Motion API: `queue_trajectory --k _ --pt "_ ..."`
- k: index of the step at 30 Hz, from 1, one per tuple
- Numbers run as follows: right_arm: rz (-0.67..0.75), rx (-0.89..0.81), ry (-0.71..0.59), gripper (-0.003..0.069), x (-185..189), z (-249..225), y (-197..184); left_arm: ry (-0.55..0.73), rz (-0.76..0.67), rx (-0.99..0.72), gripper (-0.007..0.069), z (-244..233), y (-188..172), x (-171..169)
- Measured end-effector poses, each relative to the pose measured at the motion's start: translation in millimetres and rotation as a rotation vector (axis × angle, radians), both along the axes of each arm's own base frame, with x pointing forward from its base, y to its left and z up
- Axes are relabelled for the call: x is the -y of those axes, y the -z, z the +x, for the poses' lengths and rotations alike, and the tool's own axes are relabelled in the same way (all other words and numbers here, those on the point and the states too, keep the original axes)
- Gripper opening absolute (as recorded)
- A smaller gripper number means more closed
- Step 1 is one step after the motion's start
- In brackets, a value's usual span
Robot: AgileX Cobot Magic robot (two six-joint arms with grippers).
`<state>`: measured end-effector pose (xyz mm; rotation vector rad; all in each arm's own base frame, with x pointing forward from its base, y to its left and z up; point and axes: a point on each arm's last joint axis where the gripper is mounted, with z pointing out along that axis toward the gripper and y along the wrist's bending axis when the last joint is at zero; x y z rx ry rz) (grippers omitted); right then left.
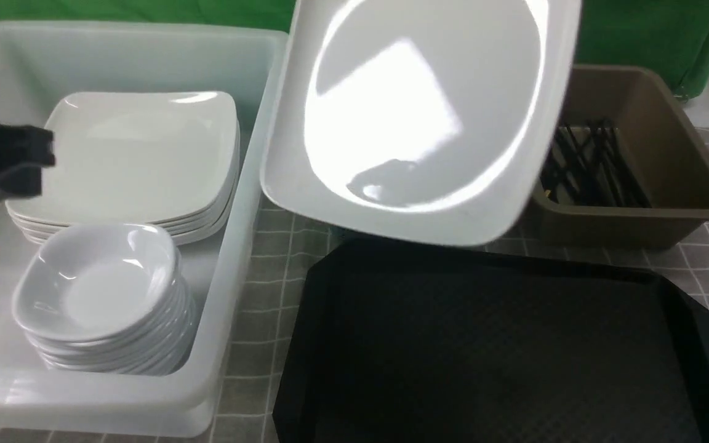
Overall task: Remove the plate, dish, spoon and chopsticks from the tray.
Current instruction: Use the right arm to put the plate into the large storage box on the left
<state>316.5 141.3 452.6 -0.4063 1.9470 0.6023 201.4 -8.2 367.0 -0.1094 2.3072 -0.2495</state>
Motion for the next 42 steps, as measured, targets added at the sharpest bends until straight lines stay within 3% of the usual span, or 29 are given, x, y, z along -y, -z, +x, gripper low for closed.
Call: queue_trajectory --k 7,8,14,18,22,31,34,39,42 --pt "0.096 0.113 -0.132 0.0061 -106 59 9 -0.102 -0.036 -0.005 0.0002 -8 -3 -26" --pt "0.099 0.116 -0.130 0.0061 -107 62 10 -0.100 -0.034 -0.007 0.0002 -8 -3 -26" --pt "0.159 0.207 -0.134 0.0061 -178 103 63 -0.072 -0.055 -0.025 0.0002 -11 -2 -23" --pt "0.132 0.194 -0.134 0.0061 -204 123 113 -0.060 -0.046 -0.010 0.0002 -16 -6 -21" --pt "0.088 0.191 -0.149 0.0061 -215 129 139 -0.058 -0.043 0.002 0.0002 -20 -8 -21" --pt "0.058 0.244 -0.152 0.0069 -223 133 154 -0.057 -0.042 0.002 0.0002 -21 -9 -20" --pt "0.028 0.274 -0.154 0.0122 -224 135 158 -0.057 -0.042 0.002 0.0002 -21 -9 -20" --pt "-0.040 0.344 -0.160 0.0335 -224 138 164 -0.054 -0.039 0.003 0.0002 -21 -9 -20" --pt "-0.065 0.371 -0.165 0.0398 -224 139 164 -0.045 -0.029 0.004 0.0002 -21 -9 -20"
